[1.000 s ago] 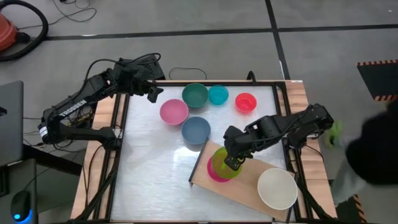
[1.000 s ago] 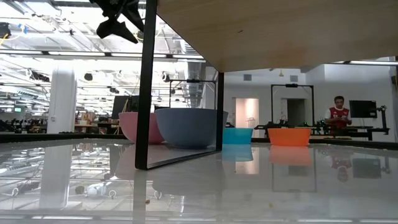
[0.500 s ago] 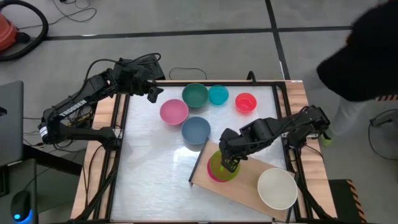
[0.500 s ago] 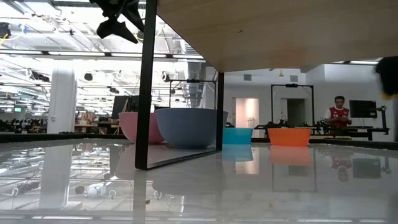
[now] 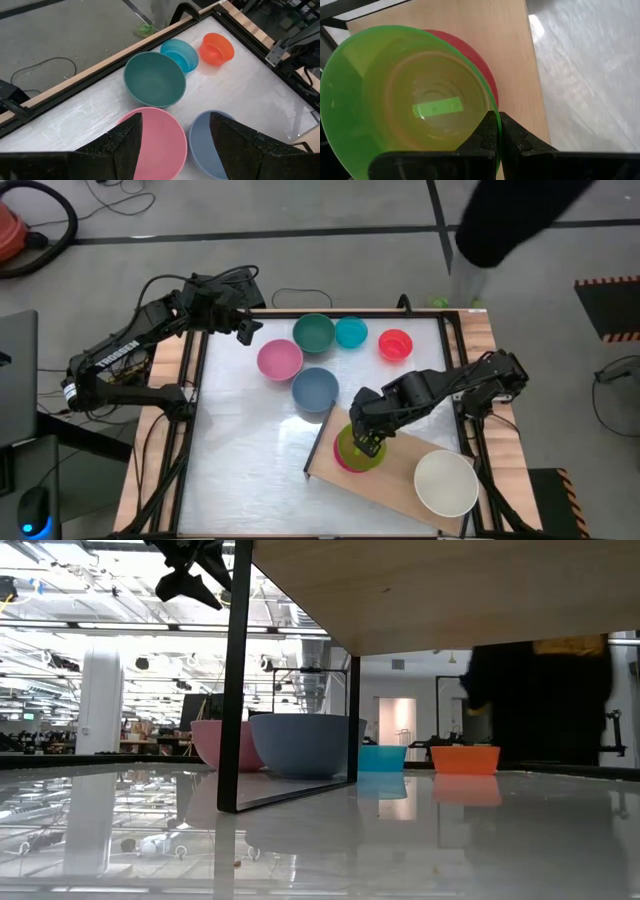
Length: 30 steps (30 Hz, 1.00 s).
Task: Place and stack bowls onto a shelf
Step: Stack the transparent green bowl on top of the transparent pink bowl on the shelf
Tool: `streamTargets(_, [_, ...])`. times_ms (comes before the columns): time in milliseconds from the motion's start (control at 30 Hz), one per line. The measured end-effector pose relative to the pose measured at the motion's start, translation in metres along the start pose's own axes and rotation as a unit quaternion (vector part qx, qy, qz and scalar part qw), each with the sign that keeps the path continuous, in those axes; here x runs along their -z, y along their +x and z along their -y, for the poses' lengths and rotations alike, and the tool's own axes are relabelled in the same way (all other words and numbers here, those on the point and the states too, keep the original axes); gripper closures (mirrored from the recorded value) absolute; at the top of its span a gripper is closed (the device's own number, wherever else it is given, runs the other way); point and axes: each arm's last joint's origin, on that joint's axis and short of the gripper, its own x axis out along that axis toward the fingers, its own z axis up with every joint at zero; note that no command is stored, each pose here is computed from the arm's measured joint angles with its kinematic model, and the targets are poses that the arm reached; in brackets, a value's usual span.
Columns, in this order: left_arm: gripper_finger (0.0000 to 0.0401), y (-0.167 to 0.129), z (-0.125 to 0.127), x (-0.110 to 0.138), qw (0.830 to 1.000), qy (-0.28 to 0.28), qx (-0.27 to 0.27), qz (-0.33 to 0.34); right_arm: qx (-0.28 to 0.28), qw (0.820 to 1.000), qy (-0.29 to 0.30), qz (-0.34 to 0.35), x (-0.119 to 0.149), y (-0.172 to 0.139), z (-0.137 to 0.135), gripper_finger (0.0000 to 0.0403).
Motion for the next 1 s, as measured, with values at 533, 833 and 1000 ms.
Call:
streamTargets(533, [0.0182,0.0,-0.0001,0.0,1.0,0.003,0.0,0.0,-0.016,1.0,-0.009,0.011,-0.0011,-0.0005,-0.0034,0.0372])
streamTargets(833, [0.0182,0.0,-0.0001,0.0,1.0,0.003,0.0,0.0,-0.017,1.0,-0.011,0.012,-0.0013,-0.0005,-0.0037,0.0355])
streamTargets(1000, [0.0182,0.0,0.0,0.0,1.0,0.003,0.0,0.0,-0.017,1.0,-0.014,0.012,-0.0012,-0.0005,-0.0036,0.0339])
